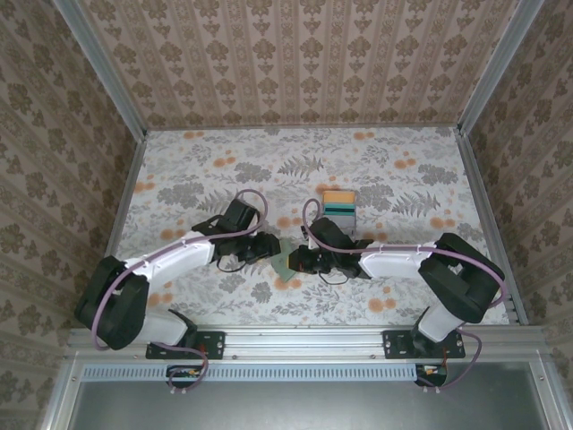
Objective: Take the credit cards out of the card holder
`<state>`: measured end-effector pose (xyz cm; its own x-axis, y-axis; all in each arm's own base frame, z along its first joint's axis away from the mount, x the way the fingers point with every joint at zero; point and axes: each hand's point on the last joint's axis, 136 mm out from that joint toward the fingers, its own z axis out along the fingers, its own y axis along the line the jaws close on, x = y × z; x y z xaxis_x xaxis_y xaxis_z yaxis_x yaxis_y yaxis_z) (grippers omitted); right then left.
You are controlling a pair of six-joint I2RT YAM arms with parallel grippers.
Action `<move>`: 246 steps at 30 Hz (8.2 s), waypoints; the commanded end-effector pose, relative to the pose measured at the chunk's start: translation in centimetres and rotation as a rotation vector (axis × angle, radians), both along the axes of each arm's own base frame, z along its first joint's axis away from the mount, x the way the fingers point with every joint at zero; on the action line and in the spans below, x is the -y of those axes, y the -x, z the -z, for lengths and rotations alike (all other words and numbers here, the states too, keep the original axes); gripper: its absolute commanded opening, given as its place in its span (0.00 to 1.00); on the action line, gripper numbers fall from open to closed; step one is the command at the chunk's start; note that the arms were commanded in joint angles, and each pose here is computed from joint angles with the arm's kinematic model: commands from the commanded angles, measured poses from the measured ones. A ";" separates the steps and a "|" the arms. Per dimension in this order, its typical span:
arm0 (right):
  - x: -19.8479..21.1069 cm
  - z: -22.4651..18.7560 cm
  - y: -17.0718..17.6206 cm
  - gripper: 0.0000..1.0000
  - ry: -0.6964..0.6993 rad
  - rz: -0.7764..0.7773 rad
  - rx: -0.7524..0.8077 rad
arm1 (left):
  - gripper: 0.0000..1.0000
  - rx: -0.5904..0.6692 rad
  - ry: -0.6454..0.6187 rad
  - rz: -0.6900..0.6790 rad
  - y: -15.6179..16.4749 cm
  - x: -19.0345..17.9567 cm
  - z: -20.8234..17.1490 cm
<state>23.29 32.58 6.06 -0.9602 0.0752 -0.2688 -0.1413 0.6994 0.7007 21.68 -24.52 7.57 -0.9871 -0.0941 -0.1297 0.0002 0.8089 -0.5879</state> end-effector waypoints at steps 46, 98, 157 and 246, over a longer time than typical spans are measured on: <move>-1.0 -4.6 -1.3 0.00 -0.043 0.033 0.129 | 0.00 -0.108 -0.210 0.090 1.5 0.9 3.3; 2.6 -0.1 -0.4 0.28 0.070 0.131 0.077 | 0.31 -0.107 -0.067 0.120 2.7 1.1 2.9; 7.8 0.4 -1.0 0.37 0.260 0.208 0.090 | 0.00 0.044 -0.113 0.306 2.5 0.9 -2.9; 10.8 5.1 1.6 0.08 0.350 0.214 -0.012 | 0.58 -0.014 -0.207 0.298 1.3 4.7 0.6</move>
